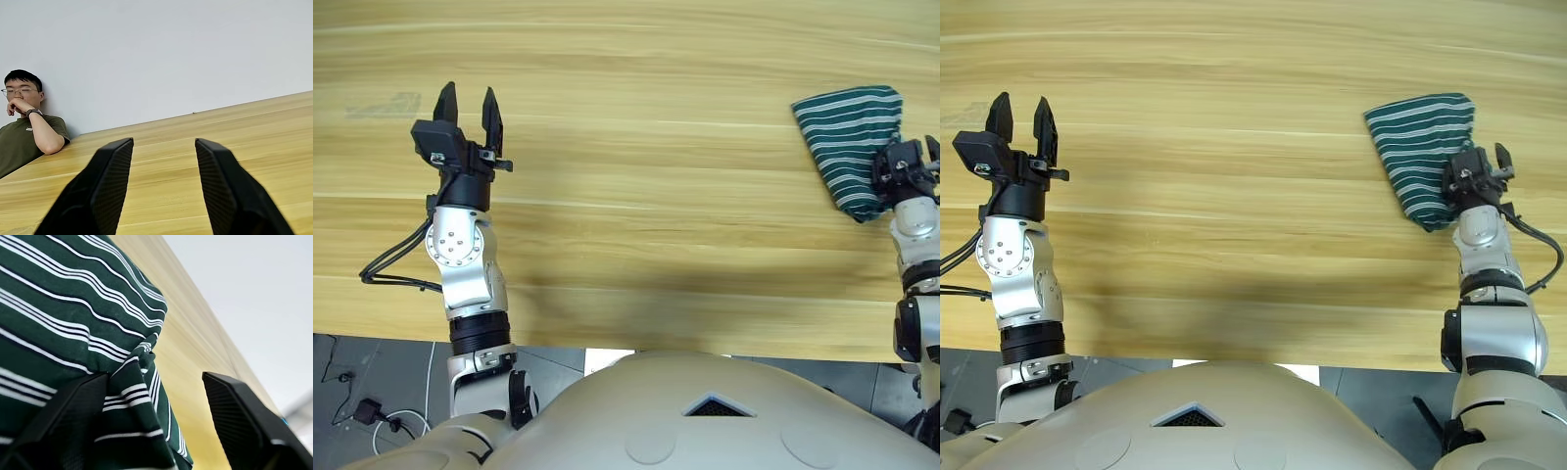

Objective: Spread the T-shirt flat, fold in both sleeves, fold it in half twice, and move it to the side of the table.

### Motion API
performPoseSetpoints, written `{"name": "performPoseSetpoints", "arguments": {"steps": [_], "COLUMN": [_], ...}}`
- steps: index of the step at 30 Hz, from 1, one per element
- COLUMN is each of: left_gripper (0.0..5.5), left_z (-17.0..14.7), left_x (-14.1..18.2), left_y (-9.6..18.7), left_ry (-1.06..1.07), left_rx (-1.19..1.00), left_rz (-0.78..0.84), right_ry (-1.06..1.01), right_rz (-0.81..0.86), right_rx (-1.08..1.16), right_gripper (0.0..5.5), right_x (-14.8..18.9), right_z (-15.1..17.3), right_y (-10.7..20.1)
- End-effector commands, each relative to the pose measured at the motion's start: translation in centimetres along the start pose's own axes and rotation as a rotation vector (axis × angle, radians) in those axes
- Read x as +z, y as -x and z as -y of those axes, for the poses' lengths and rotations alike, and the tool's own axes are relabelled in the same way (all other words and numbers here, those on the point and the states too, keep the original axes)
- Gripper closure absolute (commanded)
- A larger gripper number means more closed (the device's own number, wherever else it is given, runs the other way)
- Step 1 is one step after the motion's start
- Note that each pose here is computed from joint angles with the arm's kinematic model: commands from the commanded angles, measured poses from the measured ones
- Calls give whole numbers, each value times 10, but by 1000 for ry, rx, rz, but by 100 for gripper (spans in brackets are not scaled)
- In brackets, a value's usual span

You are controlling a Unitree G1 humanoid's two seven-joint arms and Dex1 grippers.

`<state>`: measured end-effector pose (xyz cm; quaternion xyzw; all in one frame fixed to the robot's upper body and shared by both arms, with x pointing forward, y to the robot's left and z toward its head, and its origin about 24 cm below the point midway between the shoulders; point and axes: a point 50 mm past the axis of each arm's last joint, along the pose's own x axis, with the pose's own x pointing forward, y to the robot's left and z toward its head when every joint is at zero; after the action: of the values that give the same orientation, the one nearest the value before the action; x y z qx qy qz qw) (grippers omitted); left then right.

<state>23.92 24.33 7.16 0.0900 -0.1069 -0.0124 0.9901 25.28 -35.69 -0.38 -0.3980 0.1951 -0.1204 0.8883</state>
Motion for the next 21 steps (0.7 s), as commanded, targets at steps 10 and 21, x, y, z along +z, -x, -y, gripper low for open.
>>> {"name": "performPoseSetpoints", "arguments": {"steps": [10,21], "left_gripper": [316,316], "left_z": [31,67], "left_x": [-14,35], "left_y": [6,-28], "left_ry": [28,52], "left_rx": [-26,-3], "left_rz": [-46,155], "right_ry": [2,-583], "right_rz": [139,952], "right_rx": [-387,-113], "right_gripper": [197,197], "right_x": [16,199], "right_z": [29,-38], "right_y": [2,50]}}
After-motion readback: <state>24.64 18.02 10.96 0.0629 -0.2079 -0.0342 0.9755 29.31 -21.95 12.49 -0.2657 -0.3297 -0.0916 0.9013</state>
